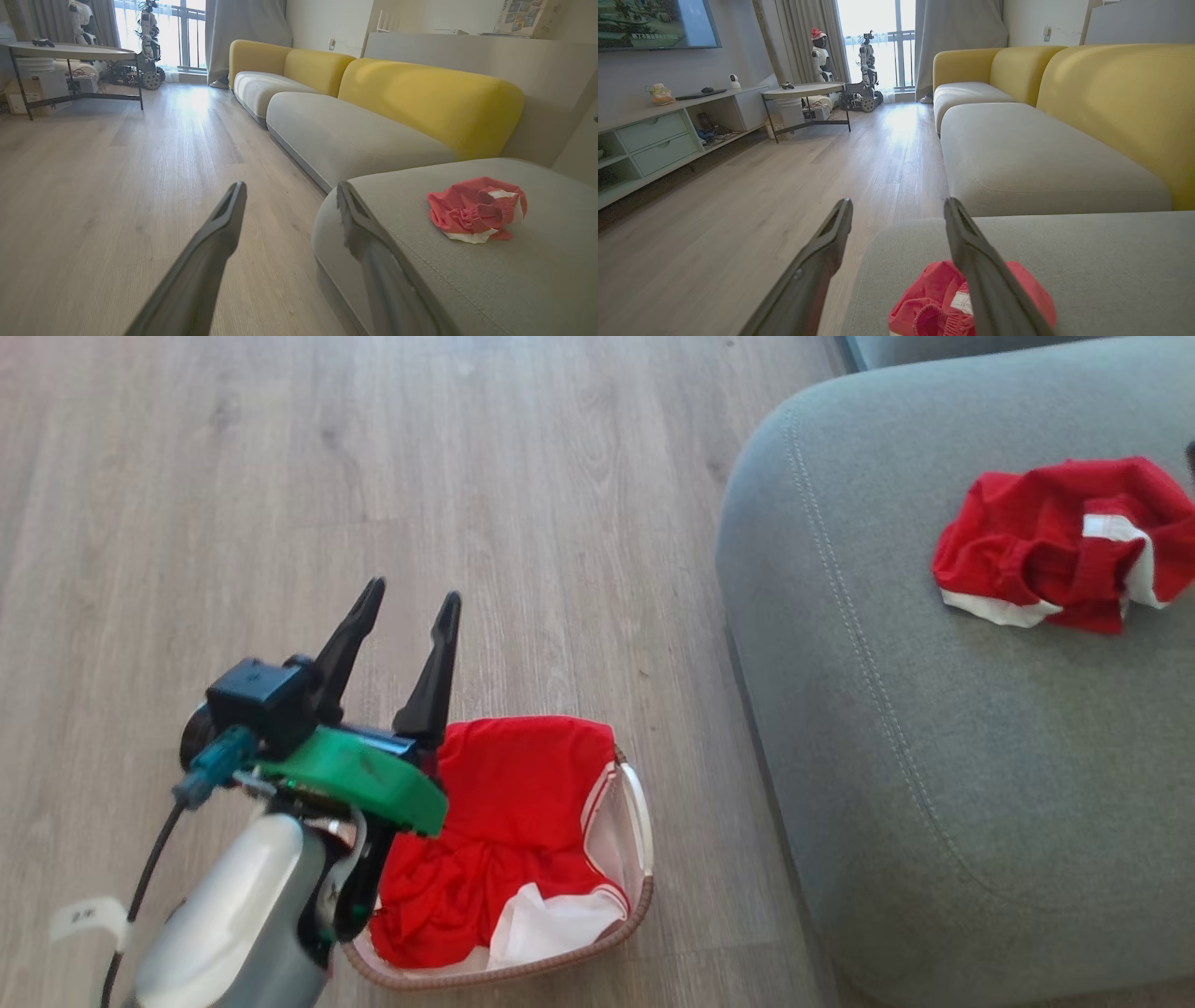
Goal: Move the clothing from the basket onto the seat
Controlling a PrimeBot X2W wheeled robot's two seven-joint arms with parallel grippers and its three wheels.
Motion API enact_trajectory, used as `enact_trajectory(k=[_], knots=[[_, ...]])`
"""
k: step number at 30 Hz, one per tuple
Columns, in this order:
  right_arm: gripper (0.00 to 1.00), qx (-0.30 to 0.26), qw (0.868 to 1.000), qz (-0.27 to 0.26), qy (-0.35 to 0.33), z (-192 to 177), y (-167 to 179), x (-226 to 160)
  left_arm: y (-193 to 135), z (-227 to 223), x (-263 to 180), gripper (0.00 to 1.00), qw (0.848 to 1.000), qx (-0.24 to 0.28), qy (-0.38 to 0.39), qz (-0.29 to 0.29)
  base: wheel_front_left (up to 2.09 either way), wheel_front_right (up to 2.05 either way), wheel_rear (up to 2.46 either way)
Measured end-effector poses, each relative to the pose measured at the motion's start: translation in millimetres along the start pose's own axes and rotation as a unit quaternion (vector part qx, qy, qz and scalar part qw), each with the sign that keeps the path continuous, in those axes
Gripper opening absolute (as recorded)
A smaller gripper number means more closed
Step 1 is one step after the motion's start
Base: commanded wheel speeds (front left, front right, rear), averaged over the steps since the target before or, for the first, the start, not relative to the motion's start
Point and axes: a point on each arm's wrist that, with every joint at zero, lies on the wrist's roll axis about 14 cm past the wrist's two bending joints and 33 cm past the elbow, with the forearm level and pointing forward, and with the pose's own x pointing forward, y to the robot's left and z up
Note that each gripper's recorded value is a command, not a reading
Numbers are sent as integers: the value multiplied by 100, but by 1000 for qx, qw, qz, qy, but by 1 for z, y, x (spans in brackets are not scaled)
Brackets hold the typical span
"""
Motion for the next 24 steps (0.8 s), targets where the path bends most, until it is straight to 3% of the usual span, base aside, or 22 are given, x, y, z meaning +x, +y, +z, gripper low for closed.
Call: enact_trajectory(k=[24], knots=[[100,24,998,12,-54,-51,98,-66,56,-2,-87,100,991,21,-6,134,0,0,0]])
